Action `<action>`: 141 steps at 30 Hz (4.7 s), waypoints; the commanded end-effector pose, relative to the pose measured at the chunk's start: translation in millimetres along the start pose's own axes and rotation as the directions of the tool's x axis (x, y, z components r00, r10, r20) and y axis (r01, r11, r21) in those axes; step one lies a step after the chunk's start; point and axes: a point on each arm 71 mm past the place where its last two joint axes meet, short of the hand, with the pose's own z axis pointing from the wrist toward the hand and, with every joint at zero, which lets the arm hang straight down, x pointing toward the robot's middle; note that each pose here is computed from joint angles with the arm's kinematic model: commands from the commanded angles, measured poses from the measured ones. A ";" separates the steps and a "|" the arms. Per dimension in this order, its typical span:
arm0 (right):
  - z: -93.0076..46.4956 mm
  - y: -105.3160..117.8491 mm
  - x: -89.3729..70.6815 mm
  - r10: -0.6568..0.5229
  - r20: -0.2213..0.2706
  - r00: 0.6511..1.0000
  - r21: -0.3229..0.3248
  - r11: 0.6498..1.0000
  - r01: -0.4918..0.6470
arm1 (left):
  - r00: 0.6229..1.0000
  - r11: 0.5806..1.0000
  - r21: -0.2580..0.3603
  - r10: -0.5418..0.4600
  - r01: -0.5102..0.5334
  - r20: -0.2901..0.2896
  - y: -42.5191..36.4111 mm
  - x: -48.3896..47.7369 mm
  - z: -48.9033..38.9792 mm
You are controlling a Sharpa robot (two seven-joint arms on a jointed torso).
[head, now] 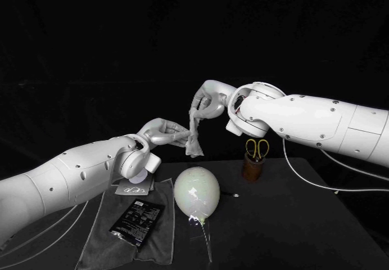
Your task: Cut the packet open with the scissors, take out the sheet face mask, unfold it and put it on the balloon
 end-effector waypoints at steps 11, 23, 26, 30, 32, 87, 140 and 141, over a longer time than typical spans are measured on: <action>-0.3 1.7 -0.7 0.004 0.012 1.000 -0.013 1.000 -0.004 | 1.000 0.999 -0.033 0.005 -0.006 -0.030 1.7 4.6 1.4; -0.3 2.5 -0.3 0.005 0.013 1.000 -0.015 1.000 -0.005 | 0.999 1.000 -0.024 0.007 -0.008 -0.035 1.0 5.8 1.8; -0.4 2.4 -0.4 0.005 0.013 1.000 -0.015 1.000 -0.005 | 1.000 1.000 -0.015 0.009 -0.009 -0.027 0.4 5.4 2.0; -0.4 1.9 -0.6 0.005 0.013 1.000 -0.013 1.000 -0.004 | 1.000 1.000 -0.004 0.007 -0.007 -0.011 -0.3 4.1 2.1; -0.4 1.3 -0.9 0.004 0.013 1.000 -0.011 1.000 -0.004 | 1.000 1.000 0.001 0.005 -0.005 -0.001 -0.6 3.2 2.1; -7.7 -42.8 9.9 -0.038 -0.072 0.997 0.073 0.996 0.043 | 0.979 0.979 0.048 0.194 -0.197 0.070 -43.4 -52.4 -4.3; -11.9 -7.2 8.8 -0.171 -0.109 0.979 -0.030 0.985 0.169 | 0.926 0.920 0.135 0.375 -0.368 -0.031 -108.5 -40.5 -10.4; -11.9 -5.9 10.1 -0.171 -0.113 0.979 -0.037 0.985 0.168 | 0.925 0.919 0.138 0.378 -0.371 -0.031 -108.6 -39.3 -10.1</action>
